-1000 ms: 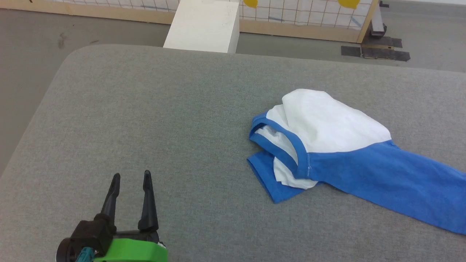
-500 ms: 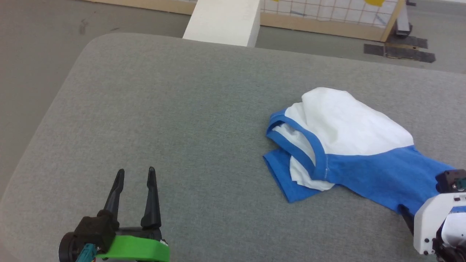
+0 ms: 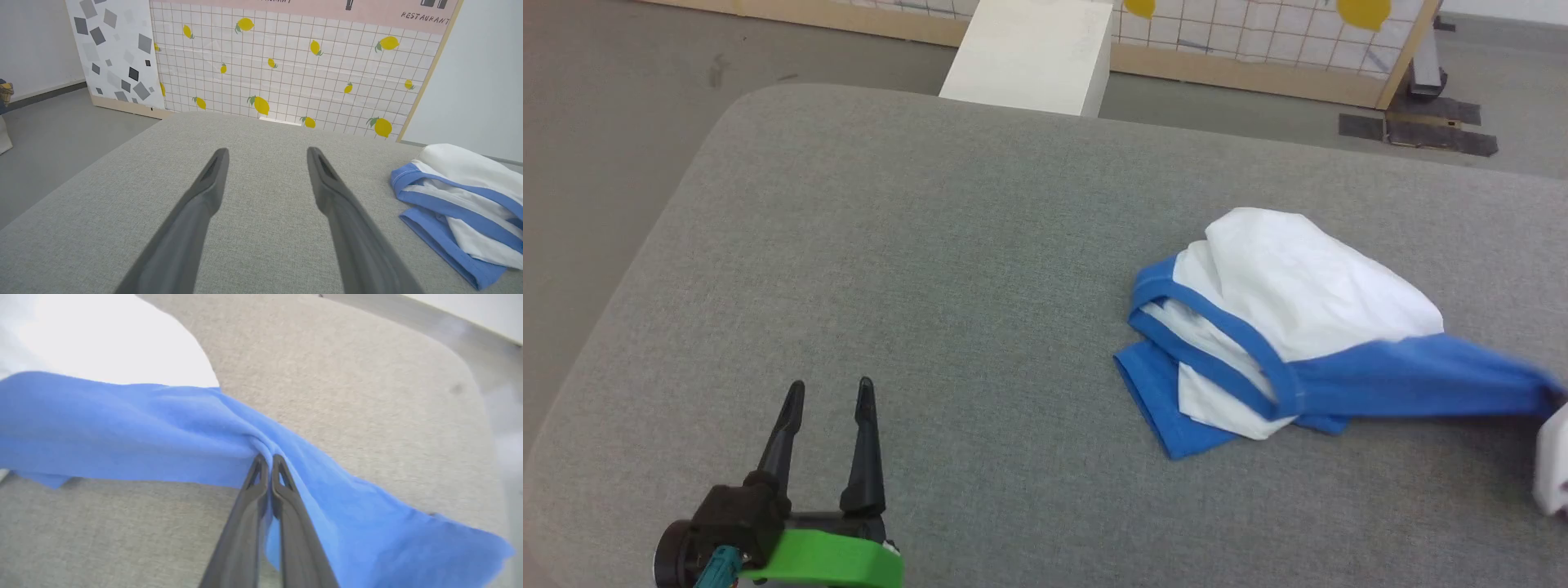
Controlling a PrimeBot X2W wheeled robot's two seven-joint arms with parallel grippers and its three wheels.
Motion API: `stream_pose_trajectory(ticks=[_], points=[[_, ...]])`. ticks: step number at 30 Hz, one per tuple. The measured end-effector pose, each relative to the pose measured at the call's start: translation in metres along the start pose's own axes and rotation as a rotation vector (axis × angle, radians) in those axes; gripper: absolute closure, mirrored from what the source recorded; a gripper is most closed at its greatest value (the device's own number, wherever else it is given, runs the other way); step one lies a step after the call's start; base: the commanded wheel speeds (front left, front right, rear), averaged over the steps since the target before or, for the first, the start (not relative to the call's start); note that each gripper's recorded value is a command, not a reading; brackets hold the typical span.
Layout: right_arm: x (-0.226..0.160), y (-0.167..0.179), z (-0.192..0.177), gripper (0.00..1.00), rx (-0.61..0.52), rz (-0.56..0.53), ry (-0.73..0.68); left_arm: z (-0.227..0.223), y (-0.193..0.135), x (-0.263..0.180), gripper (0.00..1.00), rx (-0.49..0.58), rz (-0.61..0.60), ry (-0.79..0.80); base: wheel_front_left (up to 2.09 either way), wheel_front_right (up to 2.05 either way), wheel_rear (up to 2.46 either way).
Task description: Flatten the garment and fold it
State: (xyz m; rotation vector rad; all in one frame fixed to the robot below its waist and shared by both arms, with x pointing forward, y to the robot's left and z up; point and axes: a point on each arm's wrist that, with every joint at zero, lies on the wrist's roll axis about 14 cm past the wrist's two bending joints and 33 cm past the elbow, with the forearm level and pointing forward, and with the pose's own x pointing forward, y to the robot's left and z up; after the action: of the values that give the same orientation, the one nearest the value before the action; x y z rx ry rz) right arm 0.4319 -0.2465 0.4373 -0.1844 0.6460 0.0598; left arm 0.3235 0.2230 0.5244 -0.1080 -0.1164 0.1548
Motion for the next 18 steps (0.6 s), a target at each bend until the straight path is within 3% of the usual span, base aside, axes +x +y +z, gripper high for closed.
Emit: stream_pose_trajectory(ticks=[3, 7, 11, 14, 15, 16, 17, 18], points=[[-0.012, -0.047, 0.044, 1.00, -0.066, -0.120, -0.105, 0.001, -0.005, 0.001, 0.00, -0.004, -0.016, -0.003, 0.00, 0.00, 0.00], [-0.019, -0.102, 0.047, 1.00, -0.093, -0.274, -0.081, -0.002, -0.006, 0.000, 0.00, -0.005, -0.018, 0.007, 0.00, 0.00, 0.00], [-0.024, -0.143, 0.016, 1.00, -0.109, -0.399, 0.023, -0.005, -0.003, -0.004, 0.00, -0.003, -0.008, 0.023, 0.00, 0.00, 0.00], [-0.020, -0.141, -0.029, 1.00, -0.099, -0.398, 0.148, -0.006, 0.001, -0.007, 0.00, 0.002, 0.007, 0.028, 0.00, 0.00, 0.00], [-0.018, -0.137, -0.044, 0.96, -0.092, -0.388, 0.182, -0.006, 0.003, -0.008, 0.00, 0.004, 0.012, 0.029, 0.00, 0.00, 0.00], [-0.018, -0.133, -0.056, 0.59, -0.085, -0.380, 0.203, -0.005, 0.004, -0.008, 0.00, 0.005, 0.015, 0.029, 0.00, 0.00, 0.00], [-0.017, -0.131, -0.061, 0.00, -0.081, -0.377, 0.207, -0.005, 0.005, -0.009, 0.00, 0.006, 0.016, 0.028, 0.00, 0.00, 0.00], [-0.017, -0.129, -0.065, 0.00, -0.075, -0.375, 0.206, -0.005, 0.005, -0.009, 0.00, 0.007, 0.018, 0.029, 0.00, 0.00, 0.00]])
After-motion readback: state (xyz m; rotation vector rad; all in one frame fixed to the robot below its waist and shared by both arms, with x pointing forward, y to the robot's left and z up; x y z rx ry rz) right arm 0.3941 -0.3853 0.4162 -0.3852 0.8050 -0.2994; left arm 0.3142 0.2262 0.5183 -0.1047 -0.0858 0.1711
